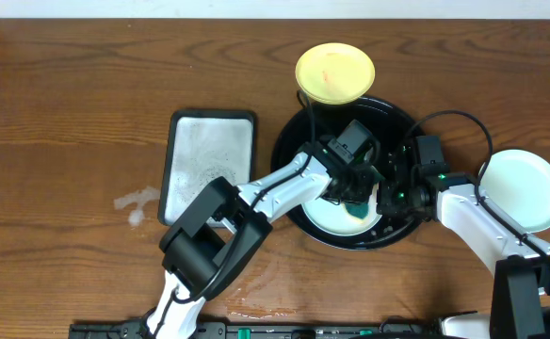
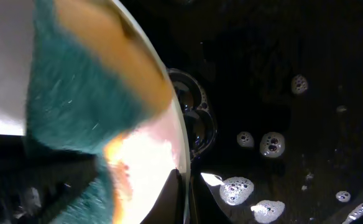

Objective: Clean dirty plates on tray and stack at the side
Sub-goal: 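Scrub the tilted plate held by the right gripper with the left-held sponge, then return the sponge to the soapy tray with the left gripper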

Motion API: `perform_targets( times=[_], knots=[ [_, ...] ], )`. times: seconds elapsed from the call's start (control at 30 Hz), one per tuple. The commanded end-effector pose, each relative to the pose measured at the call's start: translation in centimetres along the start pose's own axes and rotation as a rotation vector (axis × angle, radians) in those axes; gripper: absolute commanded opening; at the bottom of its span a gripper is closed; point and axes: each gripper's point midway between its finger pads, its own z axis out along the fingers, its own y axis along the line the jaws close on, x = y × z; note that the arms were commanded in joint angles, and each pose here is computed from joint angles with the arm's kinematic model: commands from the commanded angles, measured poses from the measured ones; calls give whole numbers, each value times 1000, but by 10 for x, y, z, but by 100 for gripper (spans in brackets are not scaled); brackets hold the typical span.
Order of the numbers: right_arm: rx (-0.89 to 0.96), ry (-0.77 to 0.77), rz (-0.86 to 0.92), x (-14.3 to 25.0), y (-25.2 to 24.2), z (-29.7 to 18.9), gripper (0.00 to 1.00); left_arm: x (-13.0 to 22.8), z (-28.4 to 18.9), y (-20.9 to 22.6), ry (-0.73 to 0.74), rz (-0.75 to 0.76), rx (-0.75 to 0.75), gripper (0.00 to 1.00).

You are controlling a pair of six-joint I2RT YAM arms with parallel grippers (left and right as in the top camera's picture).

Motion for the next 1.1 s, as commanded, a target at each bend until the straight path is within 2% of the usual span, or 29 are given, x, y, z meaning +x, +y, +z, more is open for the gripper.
perform_targets(
  times=[0.0,0.03,0.13,0.3,0.5,0.67,0.77,0.9,1.07],
  knots=[
    [28,18,-12,4,-6,1,1,0,3,75,-17,-80,-278,8],
    [28,18,-11,4,-6,1,1,-2,-11,109,-33,-108,-426,7],
    [28,19,-12,4,-6,1,1,-1,-33,140,-43,-121,-587,8],
    [29,18,-11,4,-6,1,1,-3,-64,151,-79,-103,-712,8],
    [29,18,-12,4,-6,1,1,-15,-97,131,-169,-98,-667,7],
    [87,-1,-14,1,-15,-2,1,-18,-127,91,-222,-98,-494,7],
    [94,-23,-19,-2,-16,-7,1,-17,-152,75,-250,-83,-421,11],
    [90,-60,-23,-7,-13,-20,1,-14,-193,87,-285,-107,-424,13],
    [155,-157,-32,-17,-19,-51,1,-8,-229,142,-260,-206,-493,13]
  ],
)
